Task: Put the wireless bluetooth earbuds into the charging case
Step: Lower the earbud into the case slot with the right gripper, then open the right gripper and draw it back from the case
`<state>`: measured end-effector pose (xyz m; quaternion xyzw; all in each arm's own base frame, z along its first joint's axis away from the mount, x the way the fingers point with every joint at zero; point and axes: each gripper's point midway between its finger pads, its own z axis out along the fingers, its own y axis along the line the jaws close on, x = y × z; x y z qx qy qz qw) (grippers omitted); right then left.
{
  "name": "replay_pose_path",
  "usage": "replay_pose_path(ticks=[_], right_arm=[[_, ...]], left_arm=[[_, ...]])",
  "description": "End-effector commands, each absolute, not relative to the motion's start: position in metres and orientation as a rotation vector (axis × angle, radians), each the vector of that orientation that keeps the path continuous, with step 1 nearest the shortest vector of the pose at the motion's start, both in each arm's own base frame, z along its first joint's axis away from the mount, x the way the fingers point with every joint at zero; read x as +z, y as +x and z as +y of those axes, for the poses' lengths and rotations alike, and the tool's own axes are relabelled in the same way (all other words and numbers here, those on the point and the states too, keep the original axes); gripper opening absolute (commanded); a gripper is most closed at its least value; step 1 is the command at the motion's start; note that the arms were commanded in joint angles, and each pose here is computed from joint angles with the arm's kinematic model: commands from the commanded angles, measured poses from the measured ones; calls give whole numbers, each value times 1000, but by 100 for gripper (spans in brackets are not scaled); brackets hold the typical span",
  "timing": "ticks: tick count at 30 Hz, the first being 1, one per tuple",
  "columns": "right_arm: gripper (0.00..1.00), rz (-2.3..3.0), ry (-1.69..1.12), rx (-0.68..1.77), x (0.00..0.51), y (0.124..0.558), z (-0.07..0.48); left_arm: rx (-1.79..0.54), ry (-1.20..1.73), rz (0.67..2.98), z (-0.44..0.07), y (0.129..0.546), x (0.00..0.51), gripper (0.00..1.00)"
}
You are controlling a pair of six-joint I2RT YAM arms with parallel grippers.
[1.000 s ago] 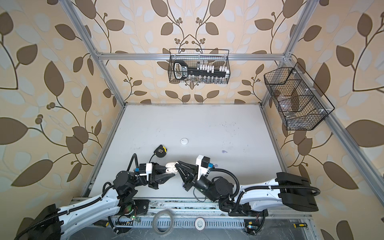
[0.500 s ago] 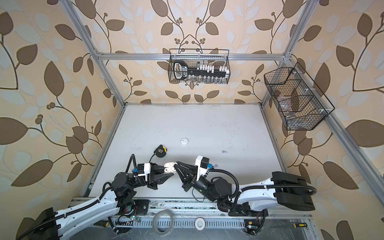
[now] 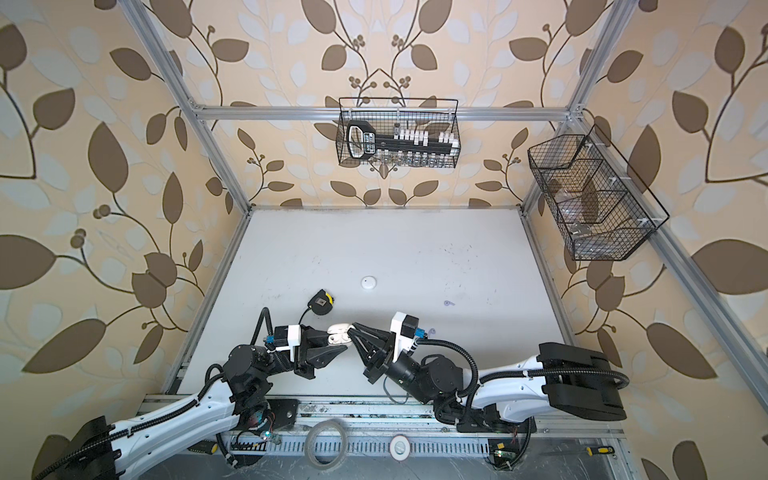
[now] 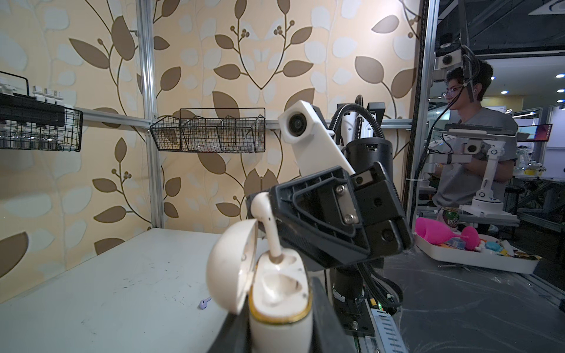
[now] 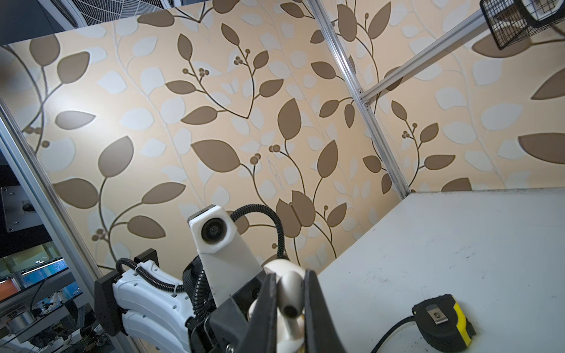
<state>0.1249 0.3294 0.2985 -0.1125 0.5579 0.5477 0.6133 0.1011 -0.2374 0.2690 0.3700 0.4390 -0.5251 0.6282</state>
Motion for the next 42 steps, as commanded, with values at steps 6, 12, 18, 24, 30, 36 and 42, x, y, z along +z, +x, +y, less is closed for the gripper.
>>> replay_pose_path(ticks=[6,12,18,24,30,36,42], right_arm=[[0,1293,-352,1251,279,111,334],[0,1298,-361,1246,276,110,336],[0,1310,-368,1233,271,109,334],[0,1325,-371,1217,269,111,333],[29,1351,-395,1188,269,111,332],[36,1435,-378,1136,271,116,314],[35,1518,-323,1104,274,121,283]], left_arm=[[-1192,789,916,-228,98,294,0],[-1189,787,915,-227,98,294,0],[-1182,780,920,-226,99,294,0],[-1177,789,921,-227,98,294,0],[-1149,800,944,-229,102,289,0],[-1118,809,980,-232,108,282,0],[-1101,820,1002,-234,111,278,0]])
